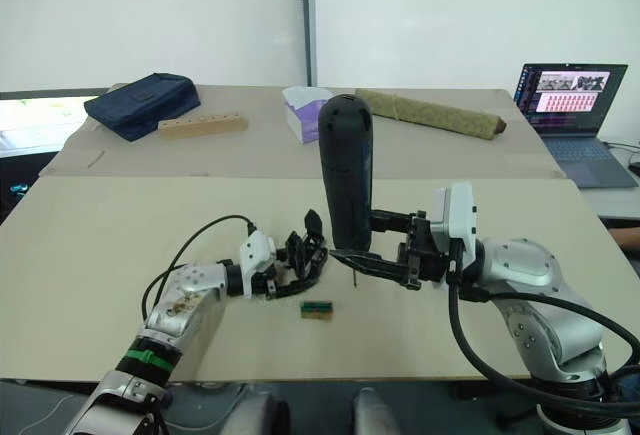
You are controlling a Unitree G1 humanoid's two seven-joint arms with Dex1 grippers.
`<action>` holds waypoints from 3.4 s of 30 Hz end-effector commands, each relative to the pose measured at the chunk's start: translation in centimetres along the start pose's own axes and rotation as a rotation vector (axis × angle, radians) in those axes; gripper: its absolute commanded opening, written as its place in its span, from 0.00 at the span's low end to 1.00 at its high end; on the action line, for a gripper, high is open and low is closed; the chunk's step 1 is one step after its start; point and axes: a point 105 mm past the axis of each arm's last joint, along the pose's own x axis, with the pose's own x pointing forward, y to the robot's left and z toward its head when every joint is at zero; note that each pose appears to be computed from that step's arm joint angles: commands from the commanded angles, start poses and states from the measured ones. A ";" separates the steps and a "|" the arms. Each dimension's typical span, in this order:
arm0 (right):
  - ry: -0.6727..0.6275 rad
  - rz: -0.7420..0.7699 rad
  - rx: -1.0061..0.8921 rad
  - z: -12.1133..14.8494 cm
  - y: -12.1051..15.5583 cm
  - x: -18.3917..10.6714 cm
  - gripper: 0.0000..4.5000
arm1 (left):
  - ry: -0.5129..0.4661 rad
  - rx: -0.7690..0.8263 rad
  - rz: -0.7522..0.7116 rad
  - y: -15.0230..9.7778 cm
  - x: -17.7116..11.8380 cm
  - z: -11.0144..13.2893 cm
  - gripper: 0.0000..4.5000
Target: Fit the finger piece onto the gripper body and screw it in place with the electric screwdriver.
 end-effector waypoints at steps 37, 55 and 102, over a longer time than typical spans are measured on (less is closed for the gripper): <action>-0.193 0.132 -0.022 7.3 -2.3 9.2 0.43 | 0.044 -0.017 -0.028 -0.7 0.0 -1.2 0.51; -0.147 0.135 -0.015 5.5 -2.1 10.1 0.43 | 0.044 -0.027 -0.019 -0.7 -0.2 -1.2 0.51; -0.114 0.137 0.035 3.2 -1.8 10.6 0.43 | 0.065 -0.045 -0.040 -1.2 -0.4 -1.4 0.51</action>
